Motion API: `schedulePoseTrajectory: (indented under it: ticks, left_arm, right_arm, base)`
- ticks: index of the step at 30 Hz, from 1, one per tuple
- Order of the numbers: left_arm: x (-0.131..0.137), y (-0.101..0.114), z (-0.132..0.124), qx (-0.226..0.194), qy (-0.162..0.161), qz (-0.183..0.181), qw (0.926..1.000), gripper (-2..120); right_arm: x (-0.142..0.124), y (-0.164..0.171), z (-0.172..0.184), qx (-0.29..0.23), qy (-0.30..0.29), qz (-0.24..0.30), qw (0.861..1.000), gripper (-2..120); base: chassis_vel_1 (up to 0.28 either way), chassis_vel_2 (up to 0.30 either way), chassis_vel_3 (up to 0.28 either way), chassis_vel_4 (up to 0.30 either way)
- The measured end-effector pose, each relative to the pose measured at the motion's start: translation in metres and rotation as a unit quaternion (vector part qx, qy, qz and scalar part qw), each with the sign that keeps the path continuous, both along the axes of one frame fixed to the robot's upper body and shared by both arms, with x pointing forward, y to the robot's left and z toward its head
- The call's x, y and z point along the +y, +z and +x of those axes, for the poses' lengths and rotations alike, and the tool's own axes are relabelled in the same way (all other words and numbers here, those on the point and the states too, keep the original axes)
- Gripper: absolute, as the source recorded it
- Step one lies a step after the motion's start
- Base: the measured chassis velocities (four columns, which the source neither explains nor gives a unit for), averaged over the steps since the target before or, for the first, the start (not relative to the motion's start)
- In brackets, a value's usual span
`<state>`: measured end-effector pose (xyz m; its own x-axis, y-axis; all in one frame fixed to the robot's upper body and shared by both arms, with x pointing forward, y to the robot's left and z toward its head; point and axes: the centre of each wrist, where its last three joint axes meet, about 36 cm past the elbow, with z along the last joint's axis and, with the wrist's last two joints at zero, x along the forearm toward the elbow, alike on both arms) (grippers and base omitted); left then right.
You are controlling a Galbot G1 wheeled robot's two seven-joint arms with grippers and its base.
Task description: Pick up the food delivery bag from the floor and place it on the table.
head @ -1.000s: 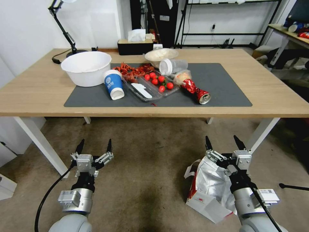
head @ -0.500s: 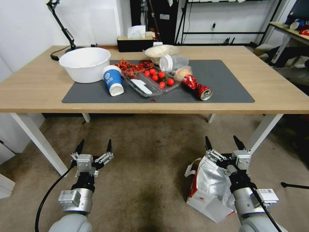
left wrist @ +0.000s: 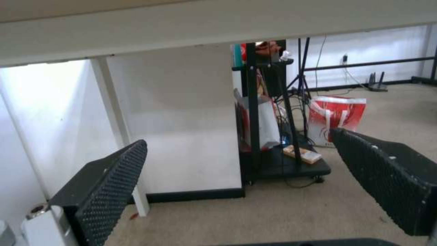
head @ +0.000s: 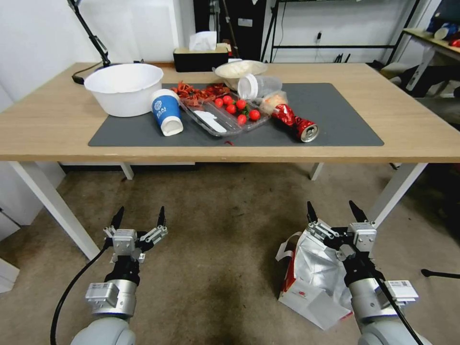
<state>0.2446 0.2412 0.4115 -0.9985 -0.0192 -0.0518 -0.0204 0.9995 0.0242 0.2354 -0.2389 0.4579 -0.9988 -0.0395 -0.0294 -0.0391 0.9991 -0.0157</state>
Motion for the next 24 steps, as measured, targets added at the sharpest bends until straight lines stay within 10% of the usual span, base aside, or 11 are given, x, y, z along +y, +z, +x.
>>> schedulePoseTrajectory:
  ticks: [24]
  left_arm:
    - [-0.0005,-0.0017,0.0001,-0.001,-0.001,0.001,1.0000,100]
  right_arm:
    - [-0.0001,-0.0003,-0.0007,-0.001,0.001,0.000,1.000,100]
  base:
    - [0.000,0.000,0.000,0.000]
